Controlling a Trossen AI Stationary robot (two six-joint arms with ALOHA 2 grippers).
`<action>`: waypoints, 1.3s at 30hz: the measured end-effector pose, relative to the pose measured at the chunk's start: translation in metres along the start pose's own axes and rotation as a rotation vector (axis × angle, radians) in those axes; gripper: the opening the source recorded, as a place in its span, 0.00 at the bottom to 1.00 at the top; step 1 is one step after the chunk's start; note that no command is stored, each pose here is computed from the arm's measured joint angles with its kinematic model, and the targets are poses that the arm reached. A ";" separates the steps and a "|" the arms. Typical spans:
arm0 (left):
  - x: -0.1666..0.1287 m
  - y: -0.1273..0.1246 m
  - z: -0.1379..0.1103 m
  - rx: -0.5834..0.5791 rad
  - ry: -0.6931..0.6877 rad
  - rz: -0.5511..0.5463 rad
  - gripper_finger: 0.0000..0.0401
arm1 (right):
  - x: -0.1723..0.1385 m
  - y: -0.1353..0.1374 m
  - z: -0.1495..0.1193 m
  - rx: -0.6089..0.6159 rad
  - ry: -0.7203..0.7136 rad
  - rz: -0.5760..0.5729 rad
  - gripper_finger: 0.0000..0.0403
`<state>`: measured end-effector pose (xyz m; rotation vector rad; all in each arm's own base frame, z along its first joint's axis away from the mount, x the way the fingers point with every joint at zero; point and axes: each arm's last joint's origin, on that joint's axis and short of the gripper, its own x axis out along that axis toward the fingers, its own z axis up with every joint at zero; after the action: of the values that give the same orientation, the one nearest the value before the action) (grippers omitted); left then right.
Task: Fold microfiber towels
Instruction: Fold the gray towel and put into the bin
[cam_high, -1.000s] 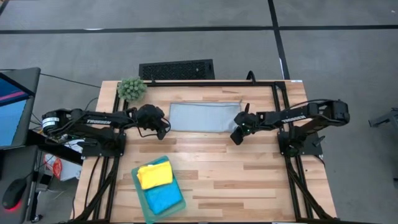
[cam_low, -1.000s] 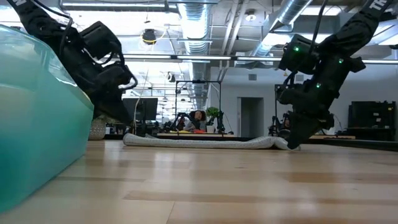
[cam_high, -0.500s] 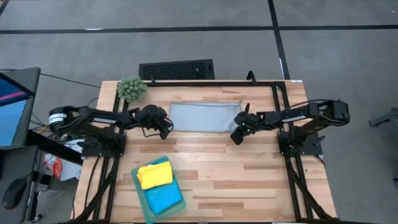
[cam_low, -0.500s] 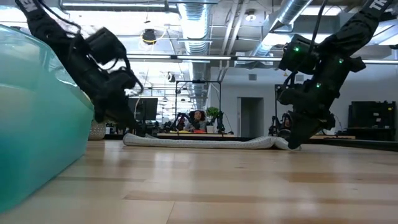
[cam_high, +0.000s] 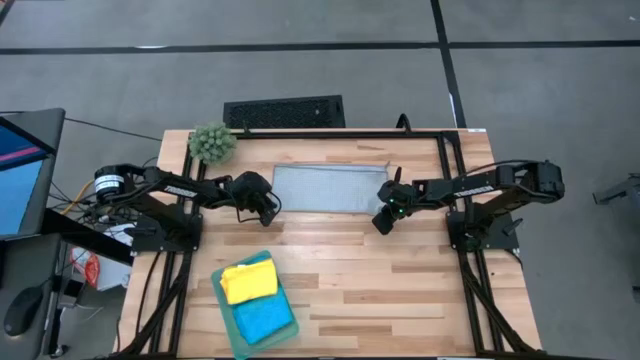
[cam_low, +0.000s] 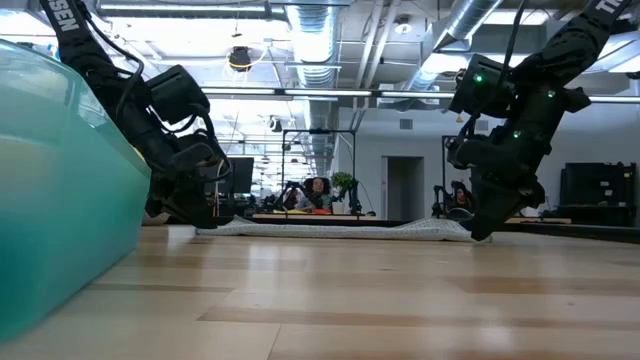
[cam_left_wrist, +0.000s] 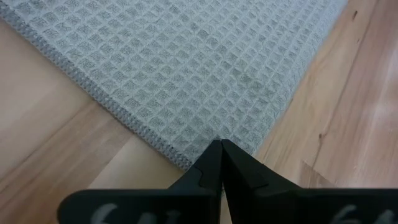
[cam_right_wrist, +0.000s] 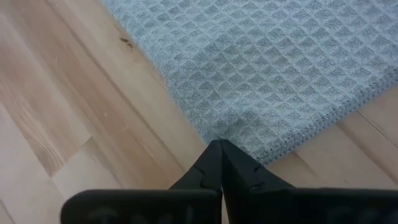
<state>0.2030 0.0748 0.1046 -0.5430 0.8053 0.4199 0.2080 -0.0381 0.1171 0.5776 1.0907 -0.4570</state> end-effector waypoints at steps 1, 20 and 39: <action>0.000 0.000 0.000 -0.004 0.000 0.000 0.00 | 0.000 0.000 0.000 -0.004 0.002 0.000 0.06; -0.003 -0.003 0.004 -0.007 -0.002 -0.054 0.00 | -0.030 0.003 -0.006 -0.026 -0.052 0.052 0.05; -0.044 -0.029 0.024 0.475 -0.084 -0.149 0.04 | -0.062 0.025 -0.017 -0.535 -0.202 0.149 0.17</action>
<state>0.2048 0.0597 0.1610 -0.1388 0.7459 0.1044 0.1870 -0.0040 0.1734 0.1331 0.9172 -0.0794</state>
